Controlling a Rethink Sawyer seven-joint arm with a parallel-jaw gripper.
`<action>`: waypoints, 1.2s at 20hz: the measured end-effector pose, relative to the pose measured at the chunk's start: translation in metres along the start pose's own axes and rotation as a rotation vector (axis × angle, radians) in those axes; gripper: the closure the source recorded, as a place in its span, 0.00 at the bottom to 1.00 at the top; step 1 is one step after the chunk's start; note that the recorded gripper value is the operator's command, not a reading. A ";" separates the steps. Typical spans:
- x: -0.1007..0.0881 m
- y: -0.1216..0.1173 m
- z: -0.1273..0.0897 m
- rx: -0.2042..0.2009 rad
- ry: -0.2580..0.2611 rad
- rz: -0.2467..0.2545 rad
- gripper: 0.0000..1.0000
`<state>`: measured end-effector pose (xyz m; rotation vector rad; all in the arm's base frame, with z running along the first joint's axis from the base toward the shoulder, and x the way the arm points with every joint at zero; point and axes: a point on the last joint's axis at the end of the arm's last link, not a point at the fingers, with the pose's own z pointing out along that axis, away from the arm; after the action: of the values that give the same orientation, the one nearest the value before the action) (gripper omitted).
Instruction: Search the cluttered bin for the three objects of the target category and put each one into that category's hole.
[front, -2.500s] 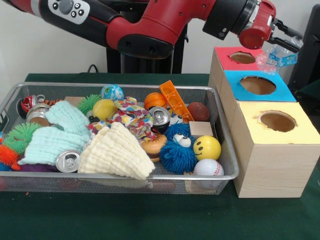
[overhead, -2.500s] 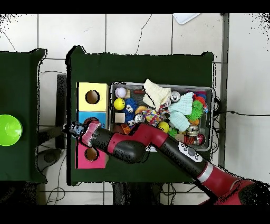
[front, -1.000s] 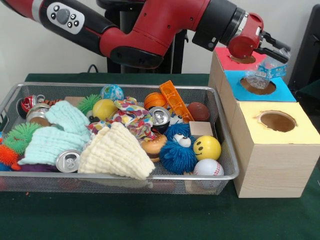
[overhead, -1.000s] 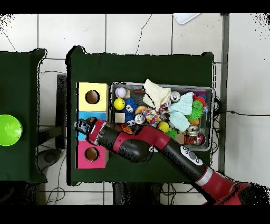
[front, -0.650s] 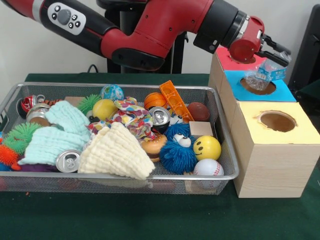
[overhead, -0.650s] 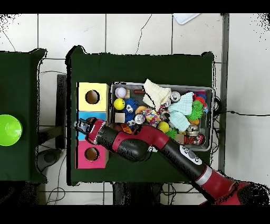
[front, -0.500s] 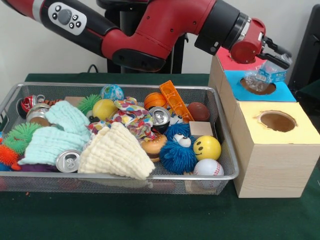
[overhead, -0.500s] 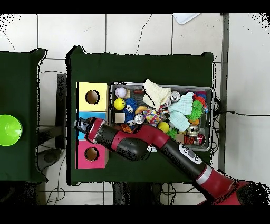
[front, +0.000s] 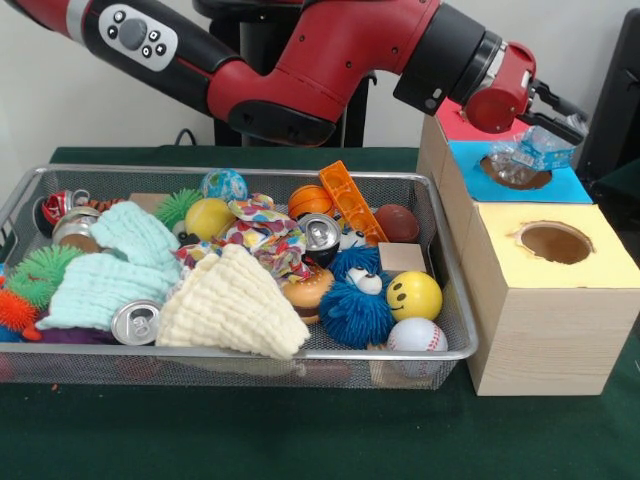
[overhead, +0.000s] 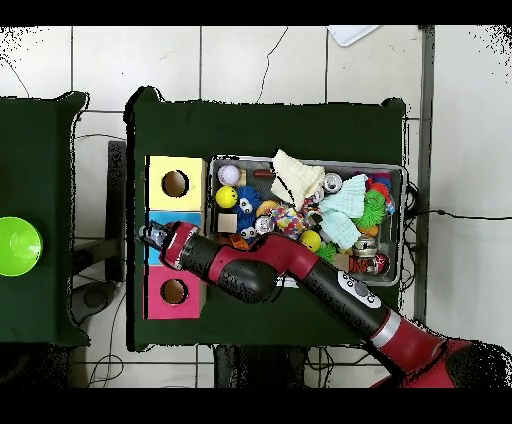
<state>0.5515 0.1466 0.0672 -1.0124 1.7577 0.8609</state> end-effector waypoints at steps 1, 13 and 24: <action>0.000 0.000 0.000 0.001 -0.001 0.000 1.00; 0.001 0.000 -0.002 0.005 -0.020 0.025 1.00; 0.004 -0.003 -0.007 0.019 -0.057 0.067 1.00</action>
<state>0.5505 0.1384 0.0659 -0.9121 1.7563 0.9045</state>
